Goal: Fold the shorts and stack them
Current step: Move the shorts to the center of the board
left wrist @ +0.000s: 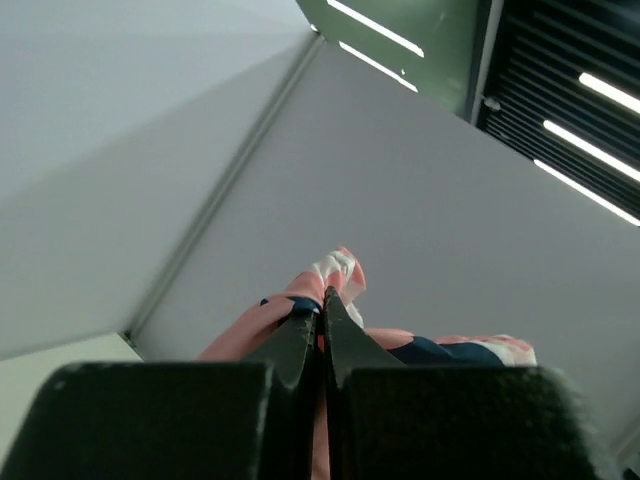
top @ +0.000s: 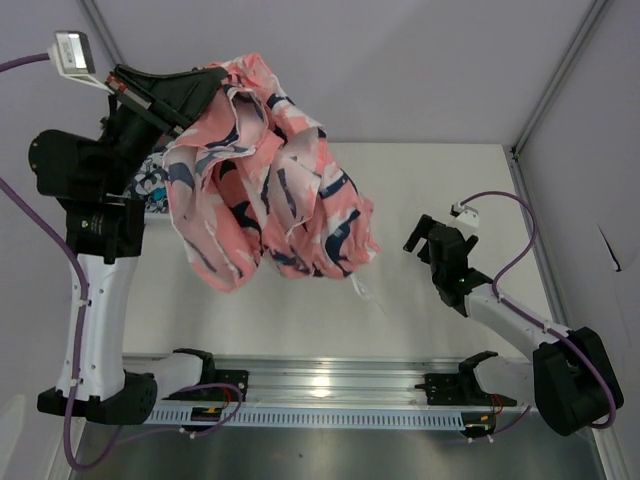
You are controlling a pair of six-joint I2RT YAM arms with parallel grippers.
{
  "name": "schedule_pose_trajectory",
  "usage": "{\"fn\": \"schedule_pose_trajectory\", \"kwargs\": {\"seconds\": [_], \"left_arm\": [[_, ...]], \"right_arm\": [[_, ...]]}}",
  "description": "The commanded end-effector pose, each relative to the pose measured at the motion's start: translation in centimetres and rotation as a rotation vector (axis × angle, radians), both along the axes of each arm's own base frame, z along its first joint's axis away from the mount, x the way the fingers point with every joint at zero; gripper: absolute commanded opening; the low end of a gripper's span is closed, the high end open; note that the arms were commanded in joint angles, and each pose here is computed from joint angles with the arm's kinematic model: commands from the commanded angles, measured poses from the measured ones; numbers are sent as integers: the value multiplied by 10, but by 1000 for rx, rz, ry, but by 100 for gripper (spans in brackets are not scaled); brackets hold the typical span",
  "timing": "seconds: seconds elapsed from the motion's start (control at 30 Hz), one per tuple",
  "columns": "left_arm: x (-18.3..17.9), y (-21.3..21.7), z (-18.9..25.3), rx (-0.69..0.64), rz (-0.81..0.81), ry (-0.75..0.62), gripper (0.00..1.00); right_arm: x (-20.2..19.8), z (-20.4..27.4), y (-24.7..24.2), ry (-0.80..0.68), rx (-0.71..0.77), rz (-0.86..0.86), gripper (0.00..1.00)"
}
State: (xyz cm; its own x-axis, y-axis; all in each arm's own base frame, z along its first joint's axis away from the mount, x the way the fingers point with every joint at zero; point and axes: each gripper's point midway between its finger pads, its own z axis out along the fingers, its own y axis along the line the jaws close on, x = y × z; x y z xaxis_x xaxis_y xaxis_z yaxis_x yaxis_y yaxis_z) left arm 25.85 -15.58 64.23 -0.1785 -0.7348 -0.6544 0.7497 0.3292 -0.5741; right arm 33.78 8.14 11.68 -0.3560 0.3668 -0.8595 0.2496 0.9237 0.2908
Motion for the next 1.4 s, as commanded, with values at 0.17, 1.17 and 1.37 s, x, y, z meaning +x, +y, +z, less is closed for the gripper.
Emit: {"fn": "schedule_pose_trajectory", "kwargs": {"seconds": [0.17,1.17,1.37], "left_arm": [[20,-41,-79,-13,-190,178,0],[-39,-60,-399,308,-116,680,36],[-56,-5,-433,518,119,746,99]], "right_arm": [[4,20,-14,-64,-1,-72,99],[-19,55,-24,-233,67,-40,100],[-15,58,25,-254,87,247,99]]}}
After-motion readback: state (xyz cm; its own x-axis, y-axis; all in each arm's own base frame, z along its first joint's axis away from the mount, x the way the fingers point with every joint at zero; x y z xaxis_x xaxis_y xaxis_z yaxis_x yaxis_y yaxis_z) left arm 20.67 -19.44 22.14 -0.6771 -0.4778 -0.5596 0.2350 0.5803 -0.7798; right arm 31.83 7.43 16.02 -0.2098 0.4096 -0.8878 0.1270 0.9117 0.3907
